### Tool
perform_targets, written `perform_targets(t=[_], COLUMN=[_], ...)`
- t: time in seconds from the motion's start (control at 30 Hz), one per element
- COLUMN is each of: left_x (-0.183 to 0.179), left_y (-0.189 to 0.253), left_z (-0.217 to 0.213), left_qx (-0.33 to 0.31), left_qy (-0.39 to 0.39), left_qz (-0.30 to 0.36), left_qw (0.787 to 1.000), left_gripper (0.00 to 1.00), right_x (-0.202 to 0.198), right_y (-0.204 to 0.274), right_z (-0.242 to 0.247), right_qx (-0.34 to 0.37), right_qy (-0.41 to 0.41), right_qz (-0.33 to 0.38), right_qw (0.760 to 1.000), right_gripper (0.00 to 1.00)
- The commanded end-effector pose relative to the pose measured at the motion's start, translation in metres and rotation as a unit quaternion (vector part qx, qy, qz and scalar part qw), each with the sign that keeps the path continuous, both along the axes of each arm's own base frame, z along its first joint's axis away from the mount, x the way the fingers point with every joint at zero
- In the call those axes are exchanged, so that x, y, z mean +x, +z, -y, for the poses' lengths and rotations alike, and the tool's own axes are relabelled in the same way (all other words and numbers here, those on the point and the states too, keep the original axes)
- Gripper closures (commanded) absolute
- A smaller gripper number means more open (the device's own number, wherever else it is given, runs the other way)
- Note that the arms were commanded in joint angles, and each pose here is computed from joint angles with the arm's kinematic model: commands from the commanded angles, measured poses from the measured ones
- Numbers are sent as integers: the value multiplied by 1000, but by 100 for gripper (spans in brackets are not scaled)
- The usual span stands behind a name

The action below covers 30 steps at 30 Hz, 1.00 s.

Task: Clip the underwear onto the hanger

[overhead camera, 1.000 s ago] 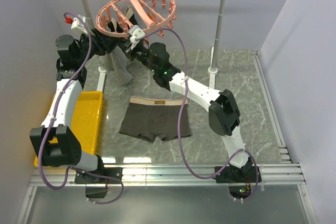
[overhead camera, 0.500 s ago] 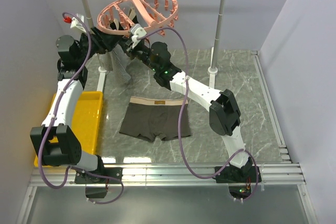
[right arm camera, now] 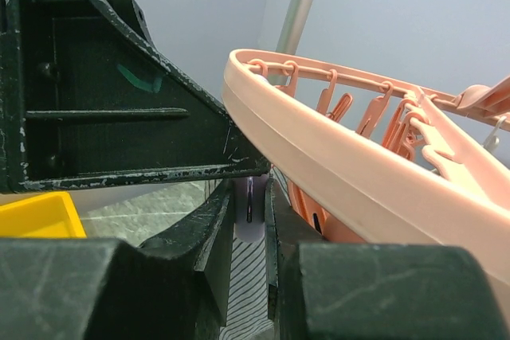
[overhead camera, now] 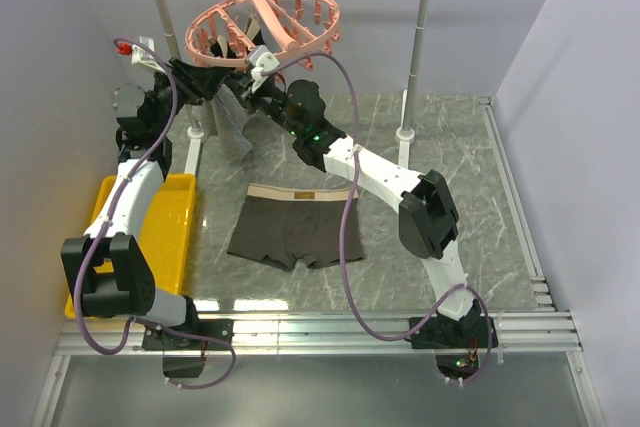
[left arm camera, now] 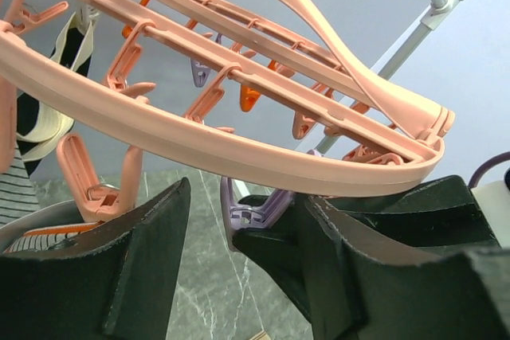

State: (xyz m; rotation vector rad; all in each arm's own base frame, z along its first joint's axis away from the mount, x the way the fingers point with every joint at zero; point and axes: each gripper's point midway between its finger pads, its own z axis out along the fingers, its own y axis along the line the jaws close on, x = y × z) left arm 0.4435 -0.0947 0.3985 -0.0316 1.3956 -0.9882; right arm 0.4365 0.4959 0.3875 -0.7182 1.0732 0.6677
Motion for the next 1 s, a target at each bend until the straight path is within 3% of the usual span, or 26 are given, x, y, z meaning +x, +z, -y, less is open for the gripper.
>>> perform_targets(t=[0.0, 0.1, 0.3, 0.33, 0.4, 0.43, 0.53, 0.77, 0.97], left_x=[-21, -18, -13, -13, -14, -14, -15, -14, -13], left_y=[61, 62, 61, 61, 61, 61, 61, 59, 61], left_z=[-3, -4, -3, -2, -1, 0, 0, 0, 0], left_qx=[-20, -21, -13, -13, -13, -12, -9, 2, 2], left_qy=[17, 22, 22, 22, 17, 15, 14, 15, 16], left_qz=[102, 98, 85, 83, 82, 82, 80, 78, 78], left_qw=[994, 995, 996, 996, 996, 996, 997, 997, 997], left_gripper=[40, 45, 84, 93, 98, 100, 99, 100, 100], right_x=[-17, -18, -16, -16, -17, -16, -18, -39, -75], right_y=[28, 26, 25, 27, 24, 24, 18, -3, -79], right_z=[6, 5, 7, 7, 8, 9, 12, 28, 43], right_qx=[16, 14, 13, 15, 14, 13, 5, -38, -115], right_qy=[18, 19, 15, 13, 11, 9, 8, 46, 87], right_qz=[9, 9, 7, 9, 6, 8, 5, -4, -53], right_qw=[1000, 1000, 1000, 1000, 1000, 1000, 1000, 998, 988], right_gripper=[100, 100, 100, 95, 85, 74, 61, 50, 44])
